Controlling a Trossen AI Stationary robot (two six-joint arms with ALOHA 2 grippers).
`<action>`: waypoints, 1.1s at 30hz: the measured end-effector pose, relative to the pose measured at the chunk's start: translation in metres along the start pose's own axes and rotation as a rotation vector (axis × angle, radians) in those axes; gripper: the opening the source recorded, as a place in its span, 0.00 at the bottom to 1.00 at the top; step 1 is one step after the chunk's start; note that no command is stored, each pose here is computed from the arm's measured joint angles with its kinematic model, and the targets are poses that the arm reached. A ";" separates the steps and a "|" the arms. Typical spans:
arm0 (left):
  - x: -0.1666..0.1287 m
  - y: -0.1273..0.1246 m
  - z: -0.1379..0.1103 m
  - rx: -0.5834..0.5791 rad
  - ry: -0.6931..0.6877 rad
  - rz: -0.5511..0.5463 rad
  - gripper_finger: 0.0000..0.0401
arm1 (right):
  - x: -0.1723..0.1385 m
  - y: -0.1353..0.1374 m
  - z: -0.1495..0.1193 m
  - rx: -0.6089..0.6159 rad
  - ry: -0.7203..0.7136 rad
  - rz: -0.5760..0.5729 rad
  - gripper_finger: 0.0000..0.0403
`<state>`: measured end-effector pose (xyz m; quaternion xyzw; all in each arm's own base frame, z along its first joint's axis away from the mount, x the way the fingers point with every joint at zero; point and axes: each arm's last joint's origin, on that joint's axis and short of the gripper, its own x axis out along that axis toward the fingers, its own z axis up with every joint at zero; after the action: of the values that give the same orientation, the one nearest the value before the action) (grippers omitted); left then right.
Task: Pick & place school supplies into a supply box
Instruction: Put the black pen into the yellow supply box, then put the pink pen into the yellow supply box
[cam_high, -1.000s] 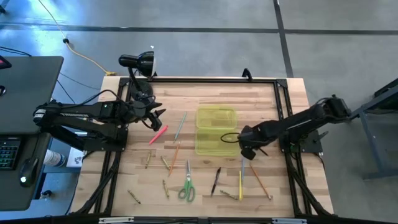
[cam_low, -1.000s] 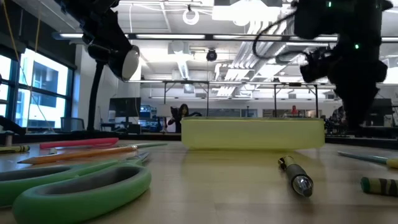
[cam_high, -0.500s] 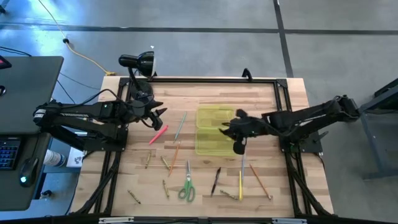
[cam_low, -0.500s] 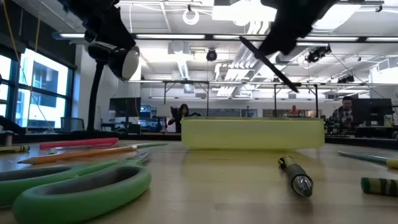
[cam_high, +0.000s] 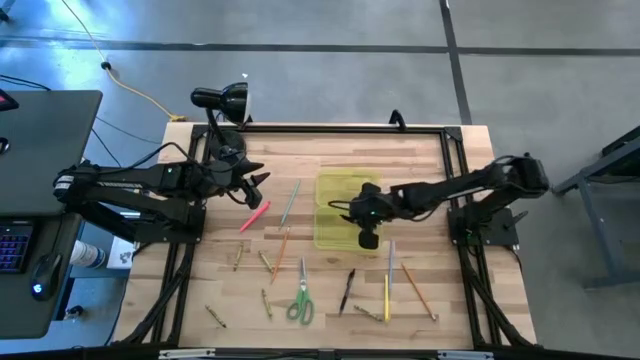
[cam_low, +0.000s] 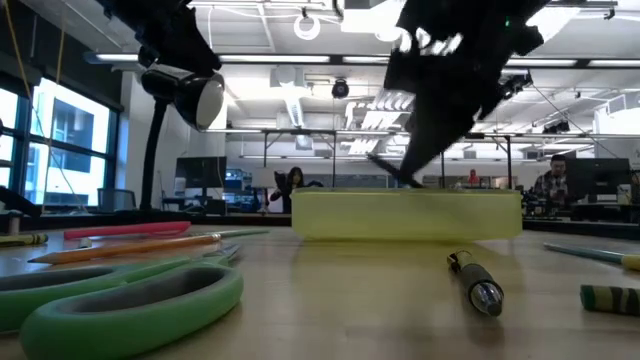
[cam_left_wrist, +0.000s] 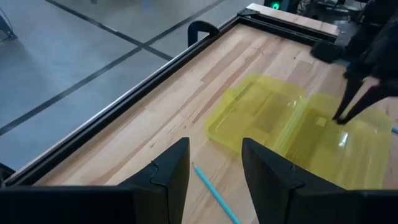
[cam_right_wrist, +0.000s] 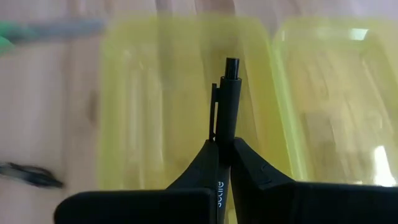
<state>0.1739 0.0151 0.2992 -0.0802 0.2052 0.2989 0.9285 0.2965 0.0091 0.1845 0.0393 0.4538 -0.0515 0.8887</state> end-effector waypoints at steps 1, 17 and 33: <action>0.000 0.000 0.000 0.000 0.000 0.000 0.45 | 0.004 0.000 -0.002 0.000 0.018 -0.004 0.00; 0.000 0.000 0.000 0.002 0.002 0.001 0.45 | 0.024 -0.002 -0.010 -0.091 0.091 -0.035 0.17; 0.000 -0.001 -0.003 -0.047 0.047 -0.050 0.45 | 0.013 -0.003 -0.003 -0.125 0.027 -0.061 0.26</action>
<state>0.1737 0.0135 0.2961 -0.1141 0.2180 0.2781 0.9285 0.3015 0.0053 0.1720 -0.0293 0.4692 -0.0498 0.8812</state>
